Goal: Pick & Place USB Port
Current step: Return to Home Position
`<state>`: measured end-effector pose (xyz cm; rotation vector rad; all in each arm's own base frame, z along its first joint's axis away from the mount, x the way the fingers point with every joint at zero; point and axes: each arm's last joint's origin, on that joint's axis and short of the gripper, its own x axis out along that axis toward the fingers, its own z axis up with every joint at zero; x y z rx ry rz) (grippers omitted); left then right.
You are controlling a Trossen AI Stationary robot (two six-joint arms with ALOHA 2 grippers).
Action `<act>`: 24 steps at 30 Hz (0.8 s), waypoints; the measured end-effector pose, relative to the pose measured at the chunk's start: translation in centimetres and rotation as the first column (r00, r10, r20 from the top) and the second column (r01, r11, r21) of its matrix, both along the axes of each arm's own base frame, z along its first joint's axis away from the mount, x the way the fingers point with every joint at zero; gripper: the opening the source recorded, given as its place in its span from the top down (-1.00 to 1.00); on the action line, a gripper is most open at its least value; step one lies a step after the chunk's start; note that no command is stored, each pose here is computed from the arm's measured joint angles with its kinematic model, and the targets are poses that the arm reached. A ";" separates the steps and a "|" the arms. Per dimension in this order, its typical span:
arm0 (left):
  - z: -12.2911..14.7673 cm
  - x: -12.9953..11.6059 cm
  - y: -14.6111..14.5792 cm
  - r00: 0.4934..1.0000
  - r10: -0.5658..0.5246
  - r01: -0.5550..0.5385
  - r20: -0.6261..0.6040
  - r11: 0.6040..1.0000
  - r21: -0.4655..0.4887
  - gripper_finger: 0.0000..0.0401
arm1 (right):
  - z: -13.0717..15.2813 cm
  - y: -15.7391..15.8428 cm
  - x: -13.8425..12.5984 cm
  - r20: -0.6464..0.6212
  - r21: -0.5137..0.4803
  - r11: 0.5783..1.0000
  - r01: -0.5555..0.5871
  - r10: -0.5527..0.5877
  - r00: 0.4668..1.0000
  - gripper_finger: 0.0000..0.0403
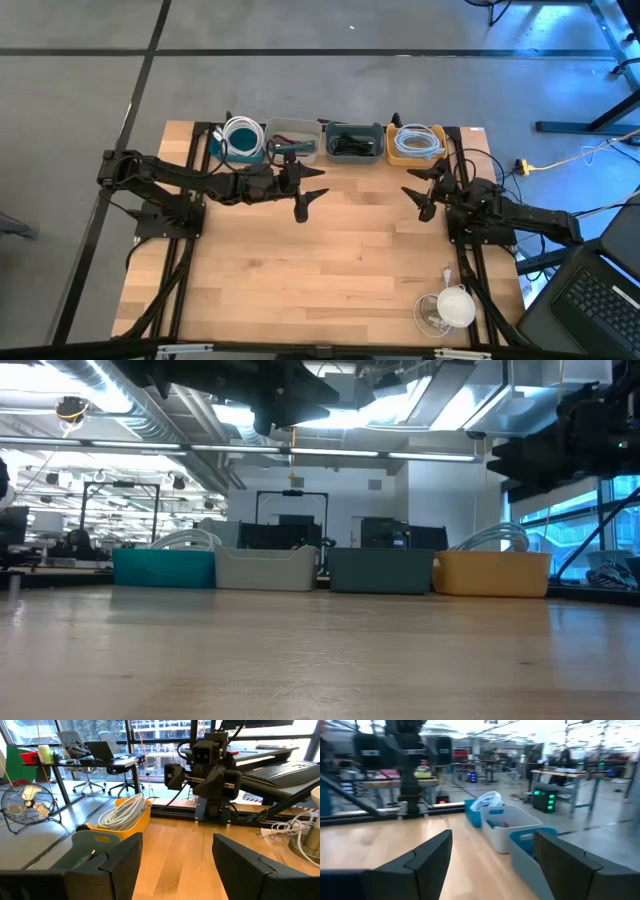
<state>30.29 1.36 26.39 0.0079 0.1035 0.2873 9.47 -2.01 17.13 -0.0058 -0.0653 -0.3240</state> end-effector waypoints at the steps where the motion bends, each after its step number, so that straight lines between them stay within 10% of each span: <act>1: 0.0 0.0 0.0 1.000 0.000 0.000 0.000 1.000 0.000 -0.15 | 0.0 0.0 0.0 -0.002 -0.001 1.000 0.018 -0.018 1.000 -0.40; 24: 0.0 0.0 0.0 1.000 0.000 0.000 0.000 1.000 0.000 -0.15 | -0.1 -0.1 0.0 -0.018 -0.023 0.999 0.027 -0.028 0.999 -0.40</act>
